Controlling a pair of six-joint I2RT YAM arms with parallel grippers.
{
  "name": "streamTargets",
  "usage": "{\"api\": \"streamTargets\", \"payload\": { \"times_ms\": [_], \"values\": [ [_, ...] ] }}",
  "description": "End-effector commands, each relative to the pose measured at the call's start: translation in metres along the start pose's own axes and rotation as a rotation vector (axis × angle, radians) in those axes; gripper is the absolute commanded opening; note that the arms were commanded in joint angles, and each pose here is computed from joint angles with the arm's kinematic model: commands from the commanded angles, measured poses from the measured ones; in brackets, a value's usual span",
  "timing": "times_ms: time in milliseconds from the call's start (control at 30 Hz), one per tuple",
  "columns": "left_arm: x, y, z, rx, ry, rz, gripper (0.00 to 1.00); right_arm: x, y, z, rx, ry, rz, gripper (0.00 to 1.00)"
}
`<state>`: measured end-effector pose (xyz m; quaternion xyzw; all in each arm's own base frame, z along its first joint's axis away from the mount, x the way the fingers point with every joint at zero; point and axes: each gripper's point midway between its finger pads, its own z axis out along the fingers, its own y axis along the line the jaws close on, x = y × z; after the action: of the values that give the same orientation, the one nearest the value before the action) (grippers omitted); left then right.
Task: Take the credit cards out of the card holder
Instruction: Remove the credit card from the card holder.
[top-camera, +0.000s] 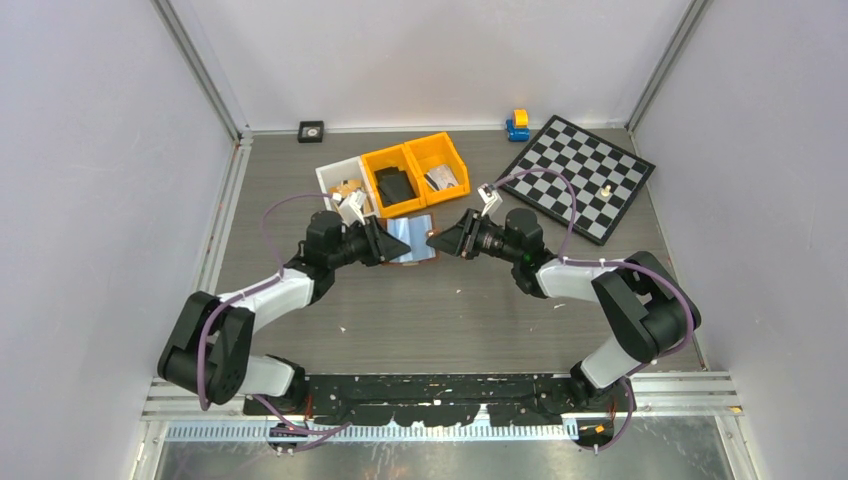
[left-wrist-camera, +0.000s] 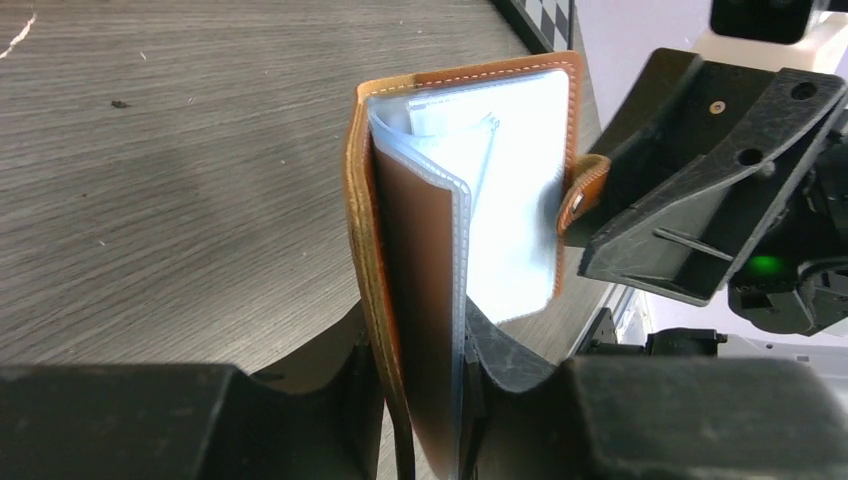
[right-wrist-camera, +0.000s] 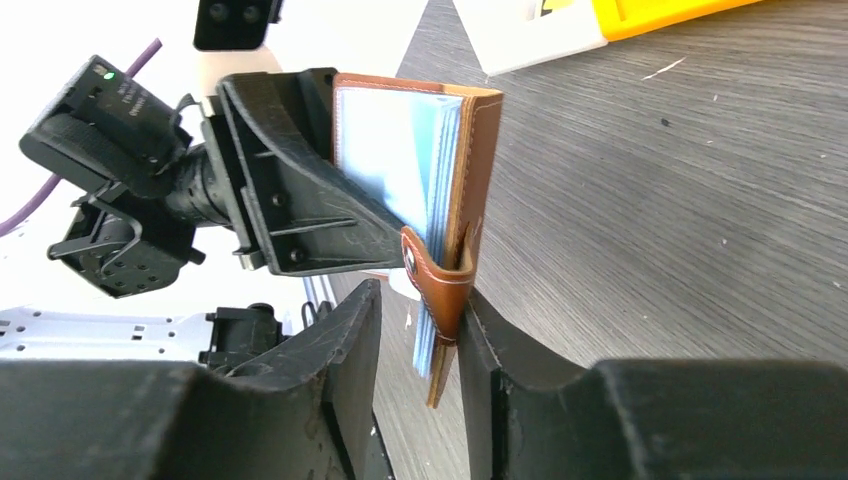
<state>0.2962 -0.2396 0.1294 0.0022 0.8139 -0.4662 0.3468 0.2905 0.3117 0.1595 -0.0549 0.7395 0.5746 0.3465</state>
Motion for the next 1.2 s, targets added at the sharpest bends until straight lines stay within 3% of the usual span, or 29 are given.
{"api": "streamTargets", "payload": {
  "times_ms": [0,133,367,467,600,733,833,1000,1167],
  "values": [
    [-0.019,-0.024,-0.008,0.078,-0.066,0.065,0.28,-0.02,0.016,0.005,-0.02,-0.04,-0.07,0.41],
    [-0.018,-0.025,-0.007,0.089,-0.062,0.059,0.28,-0.017,0.014,0.007,-0.013,-0.028,-0.066,0.4],
    [-0.02,-0.023,-0.008,0.075,-0.071,0.054,0.3,-0.019,0.018,0.006,-0.019,-0.032,-0.07,0.08],
    [-0.023,-0.007,-0.013,-0.014,-0.091,0.034,0.4,-0.021,0.015,0.005,0.0,-0.043,-0.072,0.01],
    [-0.029,0.041,-0.03,-0.272,-0.134,-0.023,0.55,-0.024,0.014,0.0,0.023,-0.064,-0.086,0.01],
    [-0.035,0.058,-0.043,-0.338,-0.172,-0.078,0.65,-0.025,0.008,-0.001,0.059,-0.072,-0.09,0.0],
    [-0.038,0.052,-0.046,-0.3,-0.201,-0.073,0.77,-0.025,0.009,0.0,0.056,-0.068,-0.088,0.01],
    [-0.039,0.011,-0.038,-0.054,-0.2,-0.039,0.98,-0.023,0.009,0.002,0.047,-0.056,-0.086,0.0],
    [-0.039,-0.008,-0.032,0.067,-0.179,-0.032,1.0,-0.021,0.013,0.003,0.023,-0.044,-0.081,0.0]
  ]
}}
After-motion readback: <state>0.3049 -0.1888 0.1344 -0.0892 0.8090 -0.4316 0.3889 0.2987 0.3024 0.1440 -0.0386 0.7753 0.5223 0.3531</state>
